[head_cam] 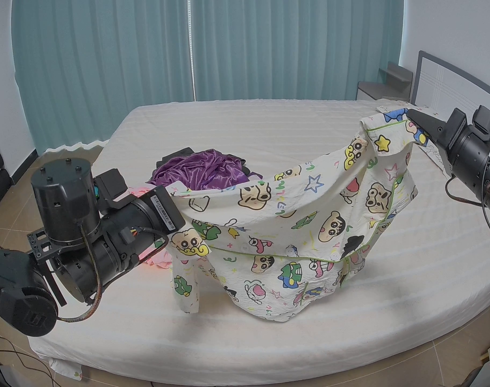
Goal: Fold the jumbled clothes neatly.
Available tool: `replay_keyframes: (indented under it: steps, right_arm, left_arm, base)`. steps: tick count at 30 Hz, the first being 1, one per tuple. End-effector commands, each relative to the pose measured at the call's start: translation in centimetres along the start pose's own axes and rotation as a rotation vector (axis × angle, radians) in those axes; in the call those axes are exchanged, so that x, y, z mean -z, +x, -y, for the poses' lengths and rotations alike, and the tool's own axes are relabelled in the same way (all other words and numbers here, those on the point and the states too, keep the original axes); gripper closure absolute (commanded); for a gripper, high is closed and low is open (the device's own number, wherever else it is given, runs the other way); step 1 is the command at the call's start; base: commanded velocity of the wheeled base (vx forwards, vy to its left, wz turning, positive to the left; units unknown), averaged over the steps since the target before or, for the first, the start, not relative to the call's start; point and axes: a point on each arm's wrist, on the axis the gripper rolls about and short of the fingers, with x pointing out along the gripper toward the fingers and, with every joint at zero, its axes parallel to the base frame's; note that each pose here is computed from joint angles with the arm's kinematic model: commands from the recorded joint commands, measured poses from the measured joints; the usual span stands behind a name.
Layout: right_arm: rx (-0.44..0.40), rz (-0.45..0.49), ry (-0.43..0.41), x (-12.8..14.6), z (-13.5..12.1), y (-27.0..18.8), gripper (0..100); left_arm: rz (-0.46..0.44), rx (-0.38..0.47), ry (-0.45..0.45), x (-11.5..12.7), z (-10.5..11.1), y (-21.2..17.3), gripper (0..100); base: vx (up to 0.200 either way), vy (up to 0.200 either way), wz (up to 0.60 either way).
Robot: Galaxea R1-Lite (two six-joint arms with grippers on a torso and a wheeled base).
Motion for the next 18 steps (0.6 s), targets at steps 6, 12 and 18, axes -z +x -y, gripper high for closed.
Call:
replay_keyframes:
  steps: [6, 12, 18]
  right_arm:
    - [0.013, 0.035, -0.004, -0.8, 0.3, -0.1, 100]
    - [0.023, 0.042, -0.006, -1.0, 0.5, -0.2, 100]
    - [0.029, 0.033, -0.006, -0.7, 0.7, 0.0, 100]
  left_arm:
    - [0.013, 0.03, -0.005, -0.3, 1.0, 0.6, 100]
    - [-0.008, 0.025, 0.003, 0.4, 1.0, 1.2, 100]
    - [-0.013, 0.023, 0.004, 0.6, 1.2, 1.9, 100]
  base:
    - [0.0, -0.2, 0.0]
    - [0.0, -0.2, 0.0]
    - [0.0, -0.2, 0.0]
